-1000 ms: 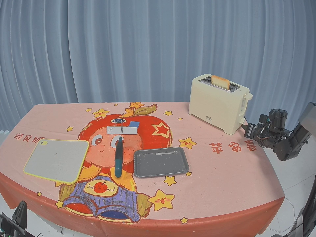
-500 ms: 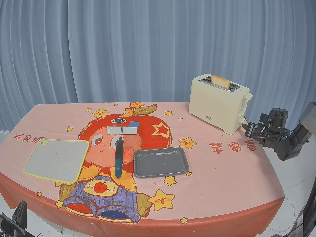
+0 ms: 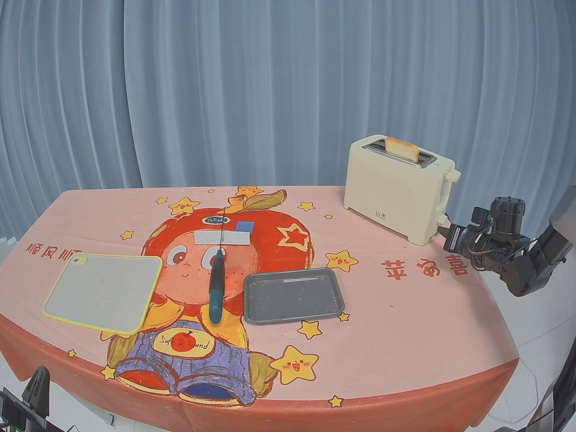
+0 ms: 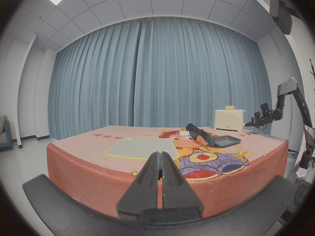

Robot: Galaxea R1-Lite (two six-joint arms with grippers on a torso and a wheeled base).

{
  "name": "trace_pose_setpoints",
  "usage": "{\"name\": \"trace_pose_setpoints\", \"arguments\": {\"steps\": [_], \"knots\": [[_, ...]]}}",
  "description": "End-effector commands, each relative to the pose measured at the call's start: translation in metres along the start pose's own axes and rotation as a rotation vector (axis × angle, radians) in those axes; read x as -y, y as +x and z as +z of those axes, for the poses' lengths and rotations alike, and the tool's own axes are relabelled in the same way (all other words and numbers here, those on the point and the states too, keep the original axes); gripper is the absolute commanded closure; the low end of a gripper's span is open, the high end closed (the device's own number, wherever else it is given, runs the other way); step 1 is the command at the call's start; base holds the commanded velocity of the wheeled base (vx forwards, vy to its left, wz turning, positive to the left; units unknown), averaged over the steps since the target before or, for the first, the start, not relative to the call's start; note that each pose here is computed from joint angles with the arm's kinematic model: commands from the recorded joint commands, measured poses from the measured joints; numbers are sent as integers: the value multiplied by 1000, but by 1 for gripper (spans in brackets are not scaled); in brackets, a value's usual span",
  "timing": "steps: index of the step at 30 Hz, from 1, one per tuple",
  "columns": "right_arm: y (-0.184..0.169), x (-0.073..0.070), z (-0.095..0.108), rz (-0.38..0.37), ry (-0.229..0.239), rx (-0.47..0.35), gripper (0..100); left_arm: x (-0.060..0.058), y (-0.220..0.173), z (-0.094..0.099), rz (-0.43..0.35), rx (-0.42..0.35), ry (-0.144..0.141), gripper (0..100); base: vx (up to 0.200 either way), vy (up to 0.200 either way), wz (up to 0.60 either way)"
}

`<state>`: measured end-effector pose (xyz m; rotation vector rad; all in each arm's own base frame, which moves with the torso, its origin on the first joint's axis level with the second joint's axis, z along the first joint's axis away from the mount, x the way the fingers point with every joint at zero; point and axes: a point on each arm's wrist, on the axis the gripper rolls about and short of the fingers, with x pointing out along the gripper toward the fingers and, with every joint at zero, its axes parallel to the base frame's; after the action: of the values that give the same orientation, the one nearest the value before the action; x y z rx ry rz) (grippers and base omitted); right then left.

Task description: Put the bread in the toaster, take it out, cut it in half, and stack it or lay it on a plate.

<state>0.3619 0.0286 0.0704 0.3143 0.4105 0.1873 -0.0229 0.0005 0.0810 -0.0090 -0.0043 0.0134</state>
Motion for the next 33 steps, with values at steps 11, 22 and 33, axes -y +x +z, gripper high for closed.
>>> {"name": "trace_pose_setpoints", "arguments": {"steps": [11, 22, 33], "knots": [[-83, -55, 53, 133, -61, 202, 100, 0, 1, -5, 1, -17, 0, 100, 0, 0, 0], [-103, -52, 79, 123, -67, 312, 100, 0, 1, -5, 1, -17, 0, 100, 0, 0, 0], [-103, -42, 94, 102, -65, 364, 100, 0, 1, -5, 1, -17, 0, 100, 0, 0, 0]]}}
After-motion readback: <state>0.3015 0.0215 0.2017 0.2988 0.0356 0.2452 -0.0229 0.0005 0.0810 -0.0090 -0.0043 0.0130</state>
